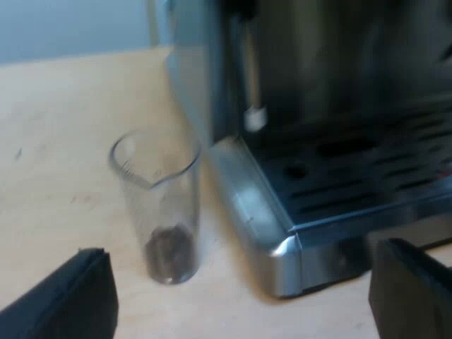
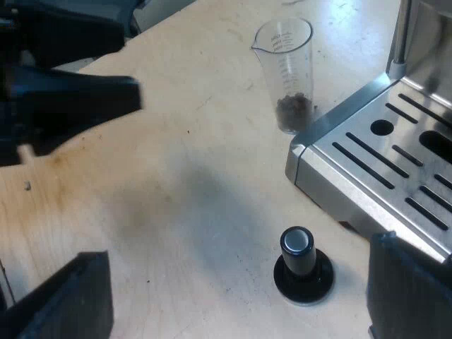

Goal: Pour the beans into the coffee machine

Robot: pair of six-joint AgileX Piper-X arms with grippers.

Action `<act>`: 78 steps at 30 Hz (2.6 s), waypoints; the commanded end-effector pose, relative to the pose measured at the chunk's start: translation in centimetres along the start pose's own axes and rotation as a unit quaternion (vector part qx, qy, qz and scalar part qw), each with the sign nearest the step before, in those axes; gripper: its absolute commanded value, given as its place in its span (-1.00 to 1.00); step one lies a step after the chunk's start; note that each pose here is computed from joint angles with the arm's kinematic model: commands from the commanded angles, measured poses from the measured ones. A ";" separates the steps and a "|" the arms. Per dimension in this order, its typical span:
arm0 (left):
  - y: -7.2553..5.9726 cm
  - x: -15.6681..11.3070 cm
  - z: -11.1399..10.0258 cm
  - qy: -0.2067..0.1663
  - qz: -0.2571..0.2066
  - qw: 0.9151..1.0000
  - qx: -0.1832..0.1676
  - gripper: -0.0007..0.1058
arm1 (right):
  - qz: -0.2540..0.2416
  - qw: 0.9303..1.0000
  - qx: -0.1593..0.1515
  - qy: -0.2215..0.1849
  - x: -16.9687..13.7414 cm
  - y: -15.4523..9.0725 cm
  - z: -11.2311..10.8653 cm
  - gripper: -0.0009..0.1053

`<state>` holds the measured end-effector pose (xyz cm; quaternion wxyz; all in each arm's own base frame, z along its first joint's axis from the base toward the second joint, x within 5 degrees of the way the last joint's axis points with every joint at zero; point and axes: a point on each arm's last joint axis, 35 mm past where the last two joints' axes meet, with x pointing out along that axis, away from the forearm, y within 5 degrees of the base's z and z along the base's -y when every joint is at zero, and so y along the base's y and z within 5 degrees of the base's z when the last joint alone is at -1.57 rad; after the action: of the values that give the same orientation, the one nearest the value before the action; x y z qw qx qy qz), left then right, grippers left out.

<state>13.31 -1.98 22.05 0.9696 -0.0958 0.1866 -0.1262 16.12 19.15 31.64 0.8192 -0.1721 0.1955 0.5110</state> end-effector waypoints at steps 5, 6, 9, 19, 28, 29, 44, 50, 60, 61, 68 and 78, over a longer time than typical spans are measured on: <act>0.6 2.5 0.4 -0.013 0.030 0.999 0.004 0.71 | 0.001 1.000 -0.003 -0.013 -0.2 0.0 0.5 0.50; 0.7 3.0 0.4 -0.013 0.031 0.999 0.003 0.71 | 0.001 1.000 -0.003 -0.013 -0.2 0.0 0.5 0.50; 1.0 4.4 0.4 -0.022 0.029 0.999 0.002 0.71 | 0.001 1.000 -0.003 -0.013 -0.2 0.0 0.5 0.50; 2.0 7.8 -0.5 -0.034 0.054 0.998 -0.013 0.71 | 0.001 1.000 -0.003 -0.013 -0.2 0.0 0.5 0.50; 2.6 9.6 -1.8 -0.024 0.056 0.998 -0.014 0.71 | 0.001 1.000 -0.003 -0.013 -0.2 0.0 0.5 0.50; 2.7 9.9 -1.9 -0.027 0.055 0.998 -0.014 0.71 | 0.001 1.000 -0.003 -0.013 -0.2 0.0 0.5 0.50; 3.8 13.9 -3.7 -0.041 0.052 0.998 -0.012 0.71 | 0.001 1.000 -0.003 -0.013 -0.2 0.0 0.5 0.50; 4.1 16.1 -3.5 -0.042 0.052 0.998 -0.012 0.71 | 0.001 1.000 -0.003 -0.013 -0.2 0.0 0.5 0.50; 4.3 17.4 -3.1 -0.045 0.051 0.998 -0.011 0.71 | 0.001 1.000 -0.003 -0.013 -0.2 0.0 0.5 0.50; 4.3 17.4 -3.1 -0.045 0.051 0.998 -0.011 0.71 | 0.001 1.000 -0.003 -0.013 -0.2 0.0 0.5 0.50; 4.3 17.3 -3.1 -0.044 0.052 0.998 -0.011 0.20 | -0.026 1.000 -0.003 -0.007 -0.2 -0.2 0.5 0.50; 3.7 14.6 -2.8 -0.059 0.040 0.997 -0.009 -0.57 | -0.030 1.000 -0.003 -0.006 -0.2 -0.2 0.5 0.50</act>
<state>26.26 -2.91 12.97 0.9807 -0.0980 0.1519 -0.0738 16.29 19.05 31.62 0.8318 -0.1806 0.1957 0.4871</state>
